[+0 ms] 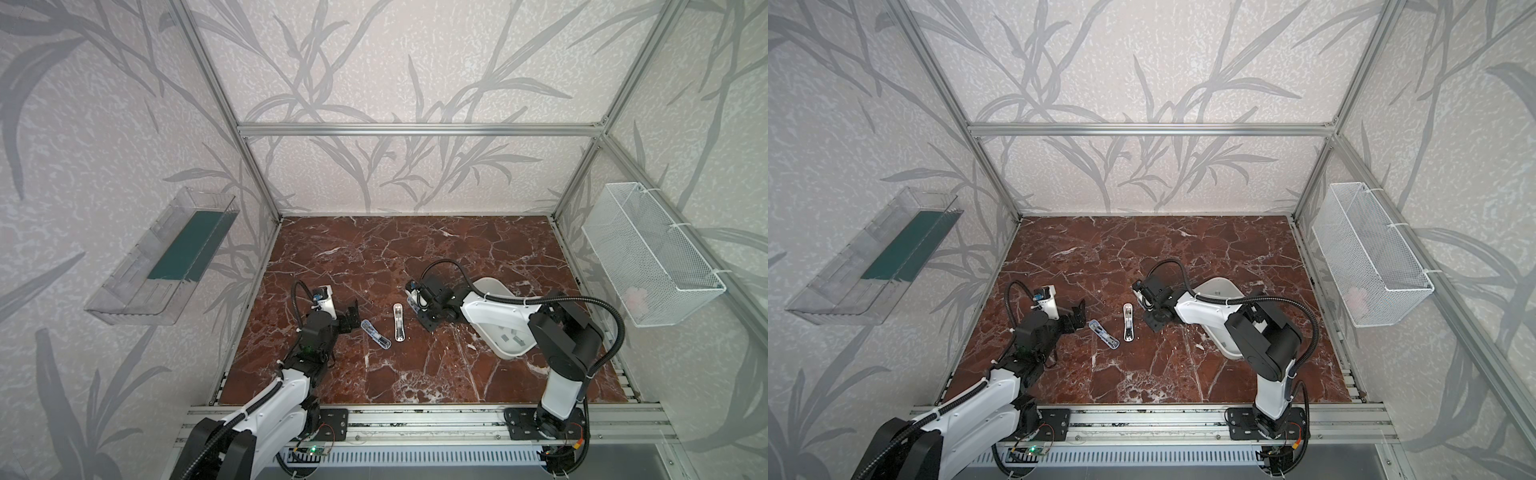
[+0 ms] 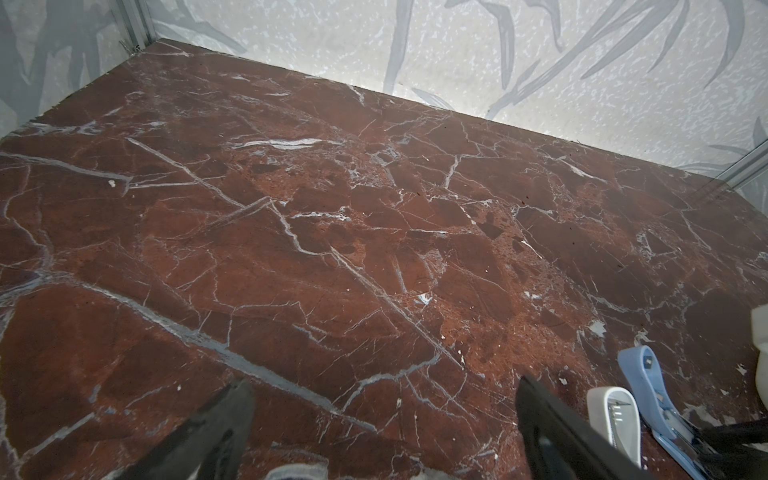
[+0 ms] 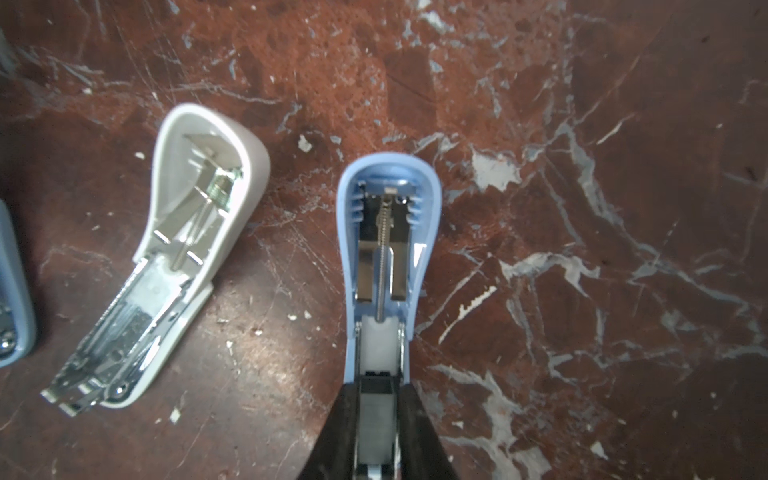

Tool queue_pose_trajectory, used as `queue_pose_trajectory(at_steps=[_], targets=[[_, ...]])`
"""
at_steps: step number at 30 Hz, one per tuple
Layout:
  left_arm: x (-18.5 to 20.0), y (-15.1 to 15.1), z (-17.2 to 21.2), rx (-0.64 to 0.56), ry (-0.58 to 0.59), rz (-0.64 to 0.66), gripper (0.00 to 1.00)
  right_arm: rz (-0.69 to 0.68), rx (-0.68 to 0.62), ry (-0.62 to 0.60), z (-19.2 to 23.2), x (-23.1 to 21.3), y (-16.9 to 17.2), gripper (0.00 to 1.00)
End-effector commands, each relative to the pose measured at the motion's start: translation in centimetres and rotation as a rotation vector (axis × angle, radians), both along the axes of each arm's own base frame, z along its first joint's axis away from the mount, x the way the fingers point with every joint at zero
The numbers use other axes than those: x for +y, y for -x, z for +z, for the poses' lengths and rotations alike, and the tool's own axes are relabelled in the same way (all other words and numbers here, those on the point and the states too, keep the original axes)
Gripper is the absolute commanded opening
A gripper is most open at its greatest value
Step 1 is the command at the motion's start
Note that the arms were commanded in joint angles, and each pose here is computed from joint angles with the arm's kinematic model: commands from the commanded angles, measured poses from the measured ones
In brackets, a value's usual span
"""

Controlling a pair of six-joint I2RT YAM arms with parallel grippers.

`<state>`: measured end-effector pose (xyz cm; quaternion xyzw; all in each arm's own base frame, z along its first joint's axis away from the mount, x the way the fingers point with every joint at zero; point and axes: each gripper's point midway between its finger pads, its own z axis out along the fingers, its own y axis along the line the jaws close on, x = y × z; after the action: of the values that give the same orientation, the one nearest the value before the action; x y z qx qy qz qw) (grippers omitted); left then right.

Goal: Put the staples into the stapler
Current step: 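Open right gripper and move it back over the white tray, then lower right gripper into the white tray toward another staple strip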

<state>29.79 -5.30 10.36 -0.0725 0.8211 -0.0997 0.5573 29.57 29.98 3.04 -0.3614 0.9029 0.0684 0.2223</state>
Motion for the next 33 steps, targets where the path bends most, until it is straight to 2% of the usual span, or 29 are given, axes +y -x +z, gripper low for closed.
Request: queue_pose_trajectory(at_steps=[1,12,18,21,24,29,33], targets=[[0.0,-0.8,1.8,-0.051,0.008,0.008,0.99,-0.021,0.012,0.009,0.6,-0.9,0.5,0.21],[0.0,-0.8,1.8,-0.050,0.008,0.006,0.99,-0.030,0.002,-0.012,1.4,-0.8,0.5,0.27],[0.4,-1.0,1.7,-0.043,0.005,0.034,0.99,-0.080,-0.066,-0.052,5.0,-0.6,-0.7,0.30],[-0.1,-1.1,1.5,-0.026,0.000,0.005,0.99,-0.158,-0.131,-0.107,8.6,-1.8,-1.6,0.31],[-0.2,-1.4,1.2,-0.005,-0.006,0.006,0.99,-0.312,-0.183,-0.115,10.6,-5.3,-2.4,0.31],[-0.7,-2.1,0.6,0.041,-0.017,-0.015,0.99,-0.653,-0.271,-0.056,11.3,-14.5,-2.1,0.31],[-1.2,-2.5,0.3,0.070,-0.024,-0.035,0.99,-0.806,-0.242,-0.072,10.7,-20.1,-1.3,0.31]])
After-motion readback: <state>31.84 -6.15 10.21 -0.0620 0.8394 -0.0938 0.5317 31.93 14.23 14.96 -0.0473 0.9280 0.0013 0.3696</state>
